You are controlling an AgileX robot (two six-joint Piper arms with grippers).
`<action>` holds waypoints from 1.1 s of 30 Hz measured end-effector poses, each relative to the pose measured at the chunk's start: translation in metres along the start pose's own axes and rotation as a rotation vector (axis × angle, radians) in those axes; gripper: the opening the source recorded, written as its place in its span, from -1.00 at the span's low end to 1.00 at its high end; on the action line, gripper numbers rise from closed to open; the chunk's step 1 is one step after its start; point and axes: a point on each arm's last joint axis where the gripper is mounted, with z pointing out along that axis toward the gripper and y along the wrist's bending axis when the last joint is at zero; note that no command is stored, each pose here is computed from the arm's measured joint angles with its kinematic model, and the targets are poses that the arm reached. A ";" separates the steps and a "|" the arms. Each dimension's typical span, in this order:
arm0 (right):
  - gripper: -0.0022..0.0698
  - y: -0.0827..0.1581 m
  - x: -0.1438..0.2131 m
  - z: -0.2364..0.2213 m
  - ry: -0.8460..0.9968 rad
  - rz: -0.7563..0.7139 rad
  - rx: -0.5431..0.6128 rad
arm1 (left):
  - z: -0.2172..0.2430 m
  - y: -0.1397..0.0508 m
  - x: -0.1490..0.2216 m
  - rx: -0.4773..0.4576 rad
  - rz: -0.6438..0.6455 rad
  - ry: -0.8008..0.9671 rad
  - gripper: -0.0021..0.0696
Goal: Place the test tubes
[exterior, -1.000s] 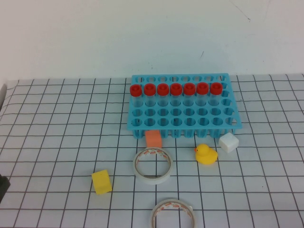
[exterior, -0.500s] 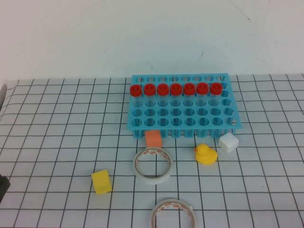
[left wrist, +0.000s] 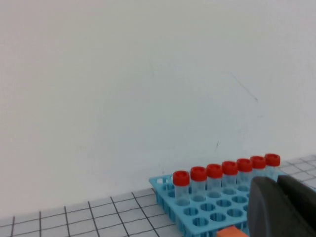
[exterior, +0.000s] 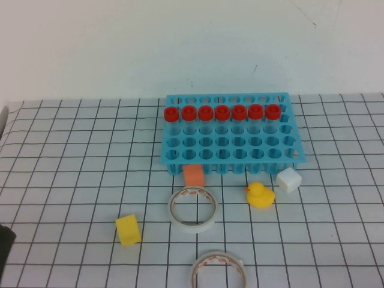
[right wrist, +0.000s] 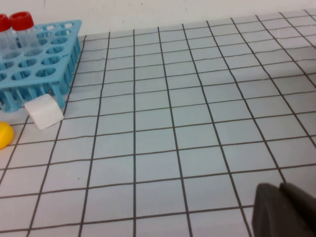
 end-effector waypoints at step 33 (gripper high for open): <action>-0.94 0.000 0.000 0.000 0.002 0.001 0.000 | -0.031 0.013 0.069 -0.299 0.168 0.431 -0.95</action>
